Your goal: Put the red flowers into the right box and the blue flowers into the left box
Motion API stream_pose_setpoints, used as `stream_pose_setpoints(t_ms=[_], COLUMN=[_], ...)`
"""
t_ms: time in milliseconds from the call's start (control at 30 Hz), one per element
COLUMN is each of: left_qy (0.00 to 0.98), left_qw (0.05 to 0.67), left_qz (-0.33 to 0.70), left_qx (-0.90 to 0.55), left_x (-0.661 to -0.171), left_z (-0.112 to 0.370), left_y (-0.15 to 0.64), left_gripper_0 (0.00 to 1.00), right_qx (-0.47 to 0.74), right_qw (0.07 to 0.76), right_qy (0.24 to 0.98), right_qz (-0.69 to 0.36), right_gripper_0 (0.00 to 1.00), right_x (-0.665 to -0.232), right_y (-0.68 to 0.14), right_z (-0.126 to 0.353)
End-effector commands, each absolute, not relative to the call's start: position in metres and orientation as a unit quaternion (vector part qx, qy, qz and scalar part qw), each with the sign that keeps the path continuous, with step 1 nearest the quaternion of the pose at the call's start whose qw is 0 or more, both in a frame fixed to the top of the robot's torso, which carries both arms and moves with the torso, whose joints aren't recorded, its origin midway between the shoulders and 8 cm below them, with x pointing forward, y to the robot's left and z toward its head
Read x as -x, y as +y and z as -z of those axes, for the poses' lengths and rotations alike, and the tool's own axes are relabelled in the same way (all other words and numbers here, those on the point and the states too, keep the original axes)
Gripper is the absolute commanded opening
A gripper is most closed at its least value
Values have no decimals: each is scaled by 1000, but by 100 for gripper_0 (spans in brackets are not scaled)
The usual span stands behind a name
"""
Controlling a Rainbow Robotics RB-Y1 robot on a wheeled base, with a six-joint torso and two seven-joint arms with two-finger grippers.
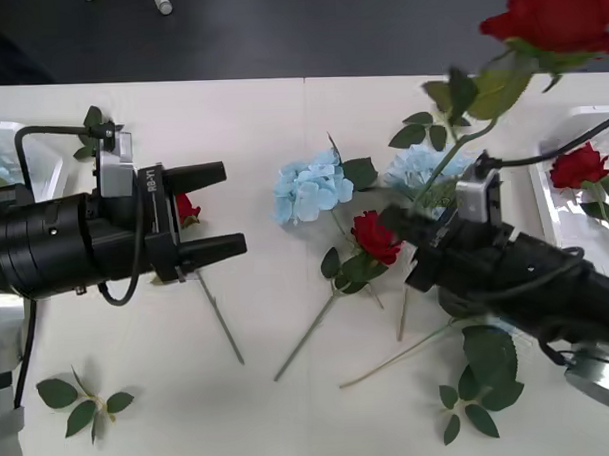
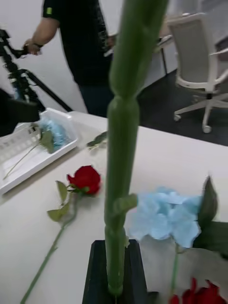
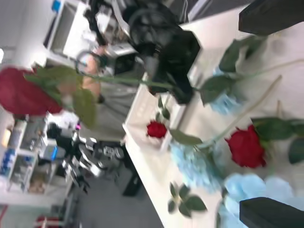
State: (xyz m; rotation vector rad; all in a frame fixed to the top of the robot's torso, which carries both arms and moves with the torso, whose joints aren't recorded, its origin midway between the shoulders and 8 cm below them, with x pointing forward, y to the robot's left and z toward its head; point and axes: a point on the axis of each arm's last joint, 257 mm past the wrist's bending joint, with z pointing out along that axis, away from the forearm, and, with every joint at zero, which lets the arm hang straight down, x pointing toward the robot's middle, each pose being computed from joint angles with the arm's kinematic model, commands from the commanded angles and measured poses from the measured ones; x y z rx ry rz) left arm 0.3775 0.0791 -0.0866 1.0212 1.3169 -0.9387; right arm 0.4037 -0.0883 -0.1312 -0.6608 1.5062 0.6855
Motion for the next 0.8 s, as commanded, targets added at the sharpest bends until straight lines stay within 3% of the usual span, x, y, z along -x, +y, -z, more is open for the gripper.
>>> stream_pose_setpoints(t_ms=[33, 300, 500, 800], left_qy=[607, 715, 791, 868], left_qw=[566, 533, 479, 410], left_qz=[356, 315, 310, 261], left_qx=[-430, -325, -222, -101], left_x=[-386, -396, -395, -400], left_z=[104, 119, 140, 182], left_y=[97, 132, 147, 164], left_gripper_0=[100, 100, 100, 100], right_qx=[239, 152, 104, 125], right_qw=[630, 623, 556, 447], right_qy=[665, 721, 809, 885], right_qz=[-323, -263, -163, -45], right_gripper_0=[0, 0, 0, 0], right_x=[-405, -445, -465, -445], right_y=[-89, -140, -207, -298], right_z=[95, 92, 120, 146])
